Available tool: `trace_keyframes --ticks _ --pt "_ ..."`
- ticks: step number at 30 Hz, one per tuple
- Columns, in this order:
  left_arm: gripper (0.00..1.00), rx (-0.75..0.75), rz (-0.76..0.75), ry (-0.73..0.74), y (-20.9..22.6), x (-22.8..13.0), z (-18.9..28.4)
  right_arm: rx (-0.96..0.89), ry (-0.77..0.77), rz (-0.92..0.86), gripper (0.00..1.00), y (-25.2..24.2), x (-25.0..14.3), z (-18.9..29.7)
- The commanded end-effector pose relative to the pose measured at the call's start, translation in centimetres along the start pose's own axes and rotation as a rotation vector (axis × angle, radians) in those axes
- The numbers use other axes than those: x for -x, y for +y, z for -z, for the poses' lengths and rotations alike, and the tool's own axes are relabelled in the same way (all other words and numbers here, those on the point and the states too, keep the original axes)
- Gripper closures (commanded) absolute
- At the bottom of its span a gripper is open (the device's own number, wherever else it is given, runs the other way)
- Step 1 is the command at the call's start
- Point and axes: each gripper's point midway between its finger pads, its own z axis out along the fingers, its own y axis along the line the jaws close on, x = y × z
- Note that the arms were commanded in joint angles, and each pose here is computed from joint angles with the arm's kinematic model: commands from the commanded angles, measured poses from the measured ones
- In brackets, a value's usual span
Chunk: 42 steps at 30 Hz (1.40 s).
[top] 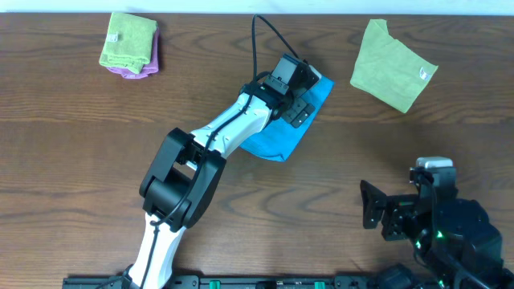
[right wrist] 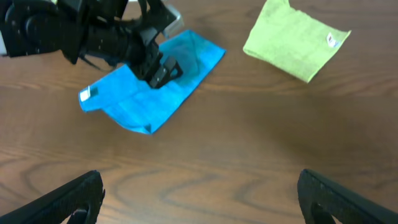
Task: Fold the cloth
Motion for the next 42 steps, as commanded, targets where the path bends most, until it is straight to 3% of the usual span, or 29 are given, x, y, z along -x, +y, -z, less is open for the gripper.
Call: trace_keyframes --ticks 1,24,33,42 --pt "0.02 0.024 -0.021 -0.021 0.5 0.8 -0.4 0.019 -0.002 -0.023 0.01 0.3 0.2 0.4" --pt "0.04 -0.031 -0.034 0.009 -1.8 -0.6 -2.6 0.028 0.025 -0.026 0.01 0.4 -0.5 0.4" --pt "0.12 0.017 -0.03 0.014 -1.1 -1.5 -4.7 0.034 0.054 -0.03 0.03 0.4 -1.1 0.5" --pt "0.07 0.112 -0.028 -0.005 0.6 -0.7 -4.5 0.055 0.063 -0.03 0.04 0.8 -1.3 0.5"
